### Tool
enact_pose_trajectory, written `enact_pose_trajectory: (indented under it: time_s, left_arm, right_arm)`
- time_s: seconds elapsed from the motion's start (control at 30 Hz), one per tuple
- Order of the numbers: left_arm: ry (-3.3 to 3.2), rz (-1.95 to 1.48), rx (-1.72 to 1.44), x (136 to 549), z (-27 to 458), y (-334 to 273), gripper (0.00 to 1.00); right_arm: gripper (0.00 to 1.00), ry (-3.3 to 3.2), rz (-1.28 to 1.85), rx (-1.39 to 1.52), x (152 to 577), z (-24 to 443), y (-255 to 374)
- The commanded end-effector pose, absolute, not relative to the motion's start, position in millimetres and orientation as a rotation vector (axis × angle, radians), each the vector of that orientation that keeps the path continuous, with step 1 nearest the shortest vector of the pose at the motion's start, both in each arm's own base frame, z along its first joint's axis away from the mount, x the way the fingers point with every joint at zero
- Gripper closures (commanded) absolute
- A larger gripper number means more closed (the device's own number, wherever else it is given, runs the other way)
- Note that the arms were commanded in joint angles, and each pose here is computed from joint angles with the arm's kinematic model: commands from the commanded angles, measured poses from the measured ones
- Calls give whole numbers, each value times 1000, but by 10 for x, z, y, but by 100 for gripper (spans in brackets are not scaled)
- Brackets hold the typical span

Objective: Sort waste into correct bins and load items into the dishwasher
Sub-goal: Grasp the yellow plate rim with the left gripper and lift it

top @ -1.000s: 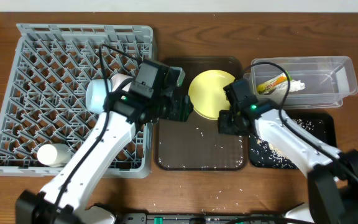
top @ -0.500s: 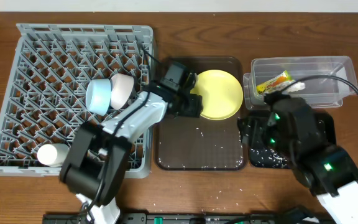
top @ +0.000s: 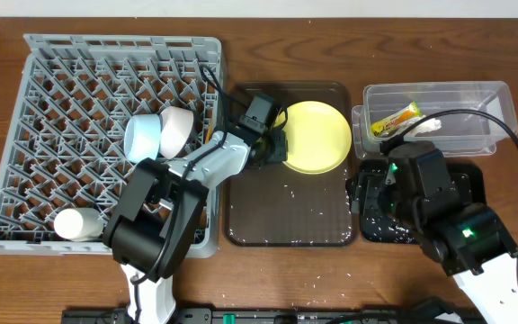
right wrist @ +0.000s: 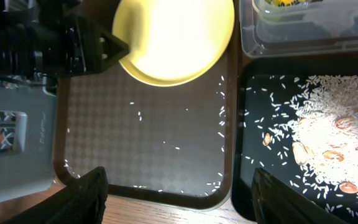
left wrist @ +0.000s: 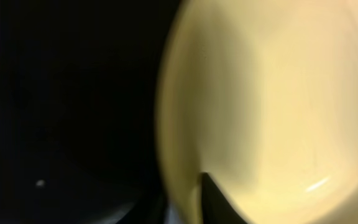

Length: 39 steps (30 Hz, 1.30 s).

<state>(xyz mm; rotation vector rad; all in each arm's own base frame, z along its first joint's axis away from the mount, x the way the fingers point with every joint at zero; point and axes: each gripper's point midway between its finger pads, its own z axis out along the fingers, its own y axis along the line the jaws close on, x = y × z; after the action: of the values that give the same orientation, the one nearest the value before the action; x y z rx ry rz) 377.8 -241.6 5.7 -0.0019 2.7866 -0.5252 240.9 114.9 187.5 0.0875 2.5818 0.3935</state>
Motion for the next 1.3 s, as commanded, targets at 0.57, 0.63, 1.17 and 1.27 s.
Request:
enact_pose_trajectory:
  time_s: [0.57,0.63,1.17,1.27]
  left_arm:
    - [2609,-605,308,3460,1505,-1904,93]
    - [2569,-608,288,3425,1705,-1805,93]
    - [2872,-576,293,3416,415,-2095,51]
    - [2899,-641,286,3426,236,-2145,51]
  right_arm:
    - [30,2576,375,102,2441,1883,1107]
    - [29,2576,374,102,2440,1883,1107]
    - [27,2582,360,106,2429,1870,1087]
    - [26,2589,357,106,2420,1860,1082]
